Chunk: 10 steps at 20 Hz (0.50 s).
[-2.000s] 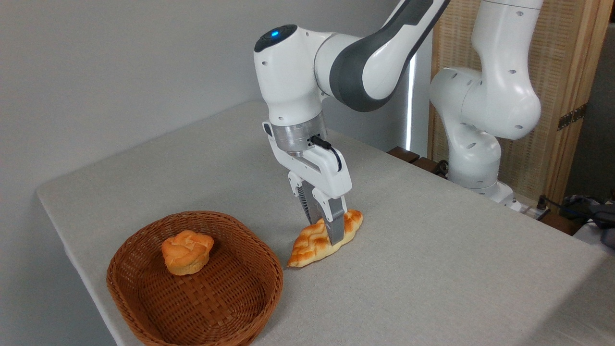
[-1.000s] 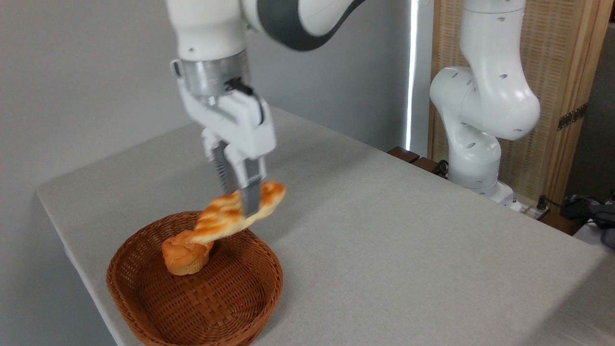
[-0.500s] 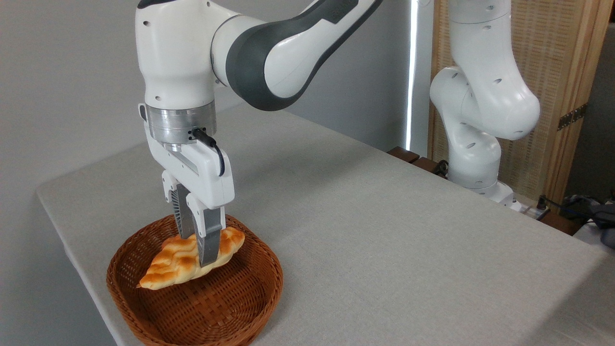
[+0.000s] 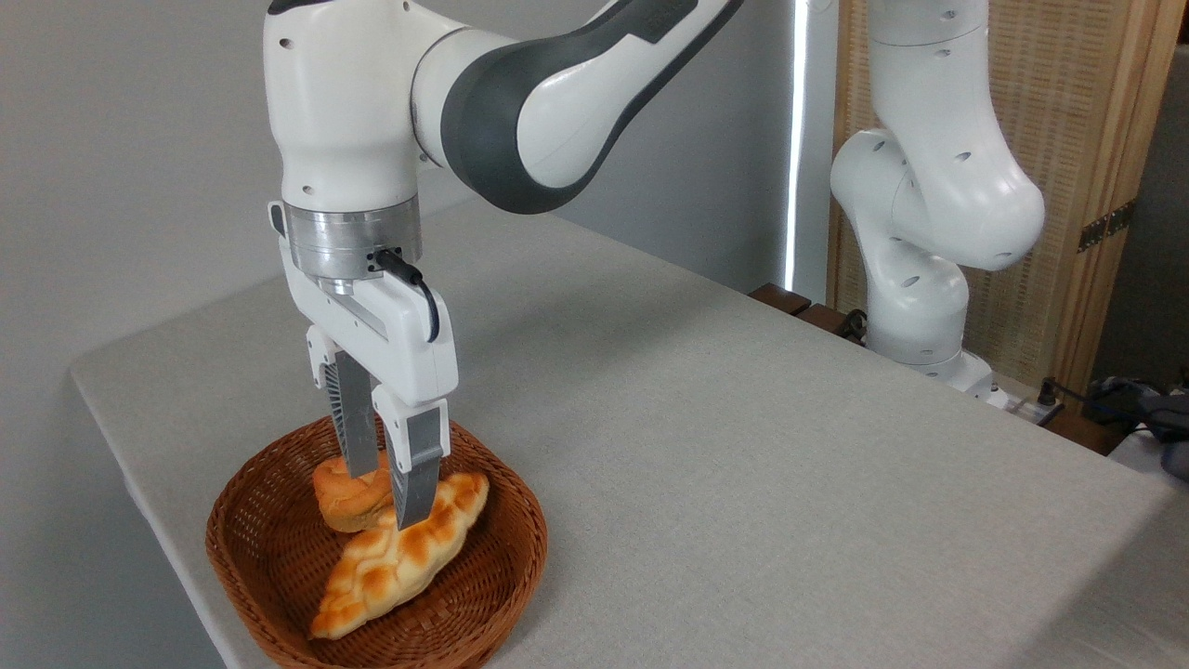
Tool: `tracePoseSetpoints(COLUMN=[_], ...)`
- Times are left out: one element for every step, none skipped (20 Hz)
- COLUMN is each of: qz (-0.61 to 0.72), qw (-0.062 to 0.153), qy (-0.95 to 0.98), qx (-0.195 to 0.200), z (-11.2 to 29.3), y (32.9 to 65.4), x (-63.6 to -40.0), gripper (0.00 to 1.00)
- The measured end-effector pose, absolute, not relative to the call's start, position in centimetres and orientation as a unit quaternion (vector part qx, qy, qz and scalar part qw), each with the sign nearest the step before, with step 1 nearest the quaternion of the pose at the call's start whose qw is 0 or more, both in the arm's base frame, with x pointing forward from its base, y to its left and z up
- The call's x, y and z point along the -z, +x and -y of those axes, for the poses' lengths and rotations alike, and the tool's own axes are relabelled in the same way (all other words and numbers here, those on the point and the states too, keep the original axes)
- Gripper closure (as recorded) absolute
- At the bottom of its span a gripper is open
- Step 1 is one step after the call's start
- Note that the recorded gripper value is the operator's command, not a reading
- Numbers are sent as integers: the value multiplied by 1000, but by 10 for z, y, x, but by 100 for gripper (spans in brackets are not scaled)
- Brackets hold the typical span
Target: Put bread into the basket
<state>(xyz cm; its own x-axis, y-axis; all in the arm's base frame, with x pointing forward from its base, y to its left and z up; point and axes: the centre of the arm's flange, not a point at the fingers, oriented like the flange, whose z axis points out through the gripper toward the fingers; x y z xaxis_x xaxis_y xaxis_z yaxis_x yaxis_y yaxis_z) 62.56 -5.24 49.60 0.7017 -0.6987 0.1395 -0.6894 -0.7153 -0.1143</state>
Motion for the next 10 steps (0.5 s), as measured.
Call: tracePoseSetpoints(qz=[-376,-376,-376,-376,-376,-375,-372,-366,-356,-345], qw=[27,27,27,27,28,28,29,27,22,14], qy=[-922,-922,-922,-922,-922,-922,-922,-924,-928,-933], qx=[87,87,87,88,90,93,101,106,108,103], z=[52,52,52,52,52,52,52,52,51,52], y=[626,626,626,626,626,626,625,623,618,611], x=[-497,-497,-497,-498,-500,-503,-513,-521,-531,-545], gripper=[0,0,0,0,0,0,0,0,0,0])
